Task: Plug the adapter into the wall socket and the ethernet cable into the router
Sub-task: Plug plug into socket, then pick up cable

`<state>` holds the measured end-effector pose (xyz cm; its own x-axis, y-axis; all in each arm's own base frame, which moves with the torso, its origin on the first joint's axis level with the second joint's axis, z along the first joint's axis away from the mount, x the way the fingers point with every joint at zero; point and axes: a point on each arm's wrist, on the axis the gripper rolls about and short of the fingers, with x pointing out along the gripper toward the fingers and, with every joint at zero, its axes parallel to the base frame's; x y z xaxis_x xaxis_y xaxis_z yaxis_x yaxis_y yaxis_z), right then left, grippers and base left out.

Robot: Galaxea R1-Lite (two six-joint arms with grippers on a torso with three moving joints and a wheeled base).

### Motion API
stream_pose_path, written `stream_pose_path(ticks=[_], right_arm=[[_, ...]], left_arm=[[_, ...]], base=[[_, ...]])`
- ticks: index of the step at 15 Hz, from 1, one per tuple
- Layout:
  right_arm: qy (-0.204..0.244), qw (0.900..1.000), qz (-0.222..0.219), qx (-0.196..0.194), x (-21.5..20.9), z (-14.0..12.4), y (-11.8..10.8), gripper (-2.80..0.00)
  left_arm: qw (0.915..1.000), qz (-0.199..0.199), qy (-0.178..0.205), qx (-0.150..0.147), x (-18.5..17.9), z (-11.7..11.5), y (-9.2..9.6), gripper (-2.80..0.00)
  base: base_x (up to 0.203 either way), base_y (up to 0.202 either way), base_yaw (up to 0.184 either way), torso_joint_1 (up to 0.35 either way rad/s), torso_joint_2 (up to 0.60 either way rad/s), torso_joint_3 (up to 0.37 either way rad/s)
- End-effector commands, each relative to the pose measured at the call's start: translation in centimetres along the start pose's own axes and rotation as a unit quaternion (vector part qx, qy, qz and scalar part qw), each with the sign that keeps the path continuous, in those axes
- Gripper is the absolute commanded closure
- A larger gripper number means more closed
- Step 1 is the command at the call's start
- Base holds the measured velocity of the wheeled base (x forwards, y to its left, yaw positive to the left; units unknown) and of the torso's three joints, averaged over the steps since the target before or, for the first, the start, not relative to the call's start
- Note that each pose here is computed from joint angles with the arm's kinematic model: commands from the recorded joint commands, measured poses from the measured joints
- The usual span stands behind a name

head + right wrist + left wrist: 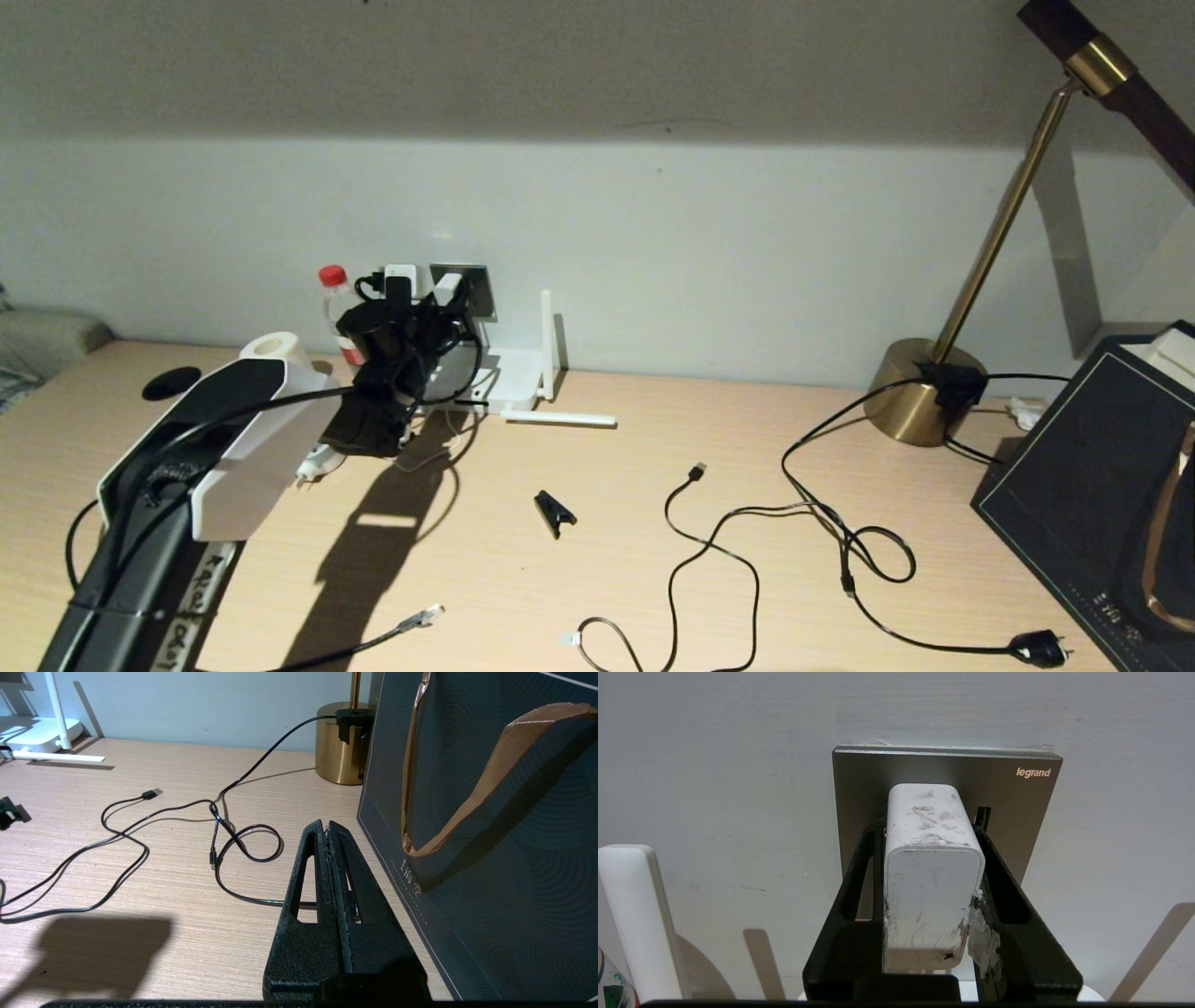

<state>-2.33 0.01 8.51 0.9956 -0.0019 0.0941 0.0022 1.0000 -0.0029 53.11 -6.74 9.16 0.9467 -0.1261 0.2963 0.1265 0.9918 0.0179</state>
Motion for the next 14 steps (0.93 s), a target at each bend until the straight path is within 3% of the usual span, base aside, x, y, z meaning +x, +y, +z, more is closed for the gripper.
stream_pose_path(ticks=[1, 2, 3, 7, 11, 14], right_arm=[[0.018, 1.0, 0.0, 0.0, 0.2, -1.0, 0.0, 0.0], [0.018, 1.0, 0.0, 0.0, 0.2, -1.0, 0.0, 0.0], [0.018, 1.0, 0.0, 0.0, 0.2, -1.0, 0.0, 0.0], [0.018, 1.0, 0.0, 0.001, 0.2, -1.0, 0.0, 0.0], [0.018, 1.0, 0.0, 0.0, 0.2, -1.0, 0.0, 0.0], [0.018, 1.0, 0.0, 0.0, 0.2, -1.0, 0.0, 0.0]], left_arm=[[1.0, 0.0, -0.002, 0.0, 0.0, -0.1, 0.0, 0.0], [1.0, 0.0, -0.003, 0.0, -0.1, 0.0, 0.0, 0.0], [1.0, 0.0, -0.007, 0.0, 0.0, 0.2, 0.0, -2.8], [0.9995, 0.005, -0.03, 0.0, -0.1, 1.1, 0.0, -2.8], [0.9998, 0.007, -0.02, 0.0, -1.3, 2.0, 0.1, -2.8], [0.9998, 0.002, -0.019, 0.0, -3.2, 4.2, 0.0, -2.8]], base=[[0.0, 0.0, 0.0, 0.0, 0.0, 0.0], [0.0, 0.0, 0.0, 0.0, 0.0, 0.0], [0.0, 0.0, 0.0, 0.0, 0.0, 0.0], [0.0, 0.0, 0.0, 0.0, 0.0, 0.0], [0.0, 0.0, 0.0, 0.0, 0.0, 0.0], [0.0, 0.0, 0.0, 0.0, 0.0, 0.0]])
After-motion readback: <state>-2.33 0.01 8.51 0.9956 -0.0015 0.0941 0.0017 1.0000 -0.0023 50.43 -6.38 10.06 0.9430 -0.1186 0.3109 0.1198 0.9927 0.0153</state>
